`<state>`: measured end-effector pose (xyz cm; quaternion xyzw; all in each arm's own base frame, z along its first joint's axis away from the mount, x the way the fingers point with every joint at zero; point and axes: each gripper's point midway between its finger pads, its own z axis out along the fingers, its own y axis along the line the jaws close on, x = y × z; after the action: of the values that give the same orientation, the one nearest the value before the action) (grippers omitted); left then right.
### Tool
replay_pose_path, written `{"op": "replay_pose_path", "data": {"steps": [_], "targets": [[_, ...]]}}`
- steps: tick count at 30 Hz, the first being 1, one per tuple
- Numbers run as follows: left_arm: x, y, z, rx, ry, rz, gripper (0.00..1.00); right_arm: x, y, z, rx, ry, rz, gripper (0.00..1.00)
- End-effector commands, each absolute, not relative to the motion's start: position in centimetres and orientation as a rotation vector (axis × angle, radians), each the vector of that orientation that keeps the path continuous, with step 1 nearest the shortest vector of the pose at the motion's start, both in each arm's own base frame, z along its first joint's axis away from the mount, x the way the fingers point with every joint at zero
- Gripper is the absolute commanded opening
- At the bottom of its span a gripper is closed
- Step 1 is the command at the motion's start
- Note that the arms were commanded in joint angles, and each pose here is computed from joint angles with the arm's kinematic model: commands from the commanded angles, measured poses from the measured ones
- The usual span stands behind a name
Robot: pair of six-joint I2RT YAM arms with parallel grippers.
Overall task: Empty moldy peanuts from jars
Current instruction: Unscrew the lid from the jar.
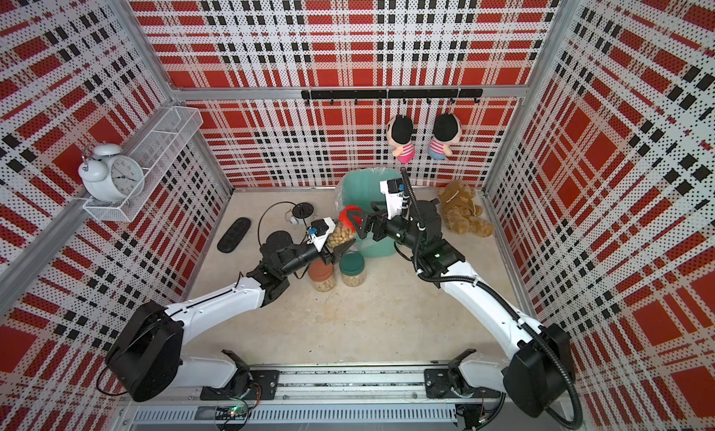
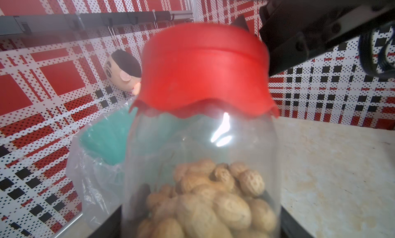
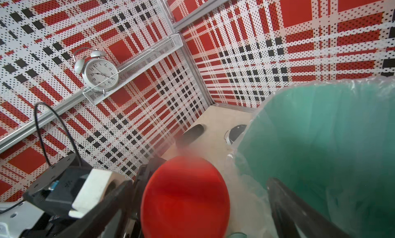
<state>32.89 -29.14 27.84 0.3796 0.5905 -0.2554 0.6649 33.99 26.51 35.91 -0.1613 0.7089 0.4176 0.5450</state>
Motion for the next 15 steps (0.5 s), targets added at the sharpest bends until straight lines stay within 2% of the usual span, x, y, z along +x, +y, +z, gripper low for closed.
{"op": "replay_pose_path", "data": {"steps": [1, 9, 15], "targets": [[32.3, -28.8, 30.1, 0.822, 1.254, -0.567, 0.0, 34.2, 26.3, 36.3, -0.34, 1.688, 0.975, 1.0], [32.4, -28.8, 29.7, 0.815, 1.266, -0.56, 0.0, 33.9, 28.2, 35.3, -0.367, 1.719, 1.008, 1.0], [32.7, -28.8, 29.7, 0.808, 1.273, -0.554, 0.0, 34.0, 29.0, 35.2, -0.364, 1.72, 1.046, 0.94]]}}
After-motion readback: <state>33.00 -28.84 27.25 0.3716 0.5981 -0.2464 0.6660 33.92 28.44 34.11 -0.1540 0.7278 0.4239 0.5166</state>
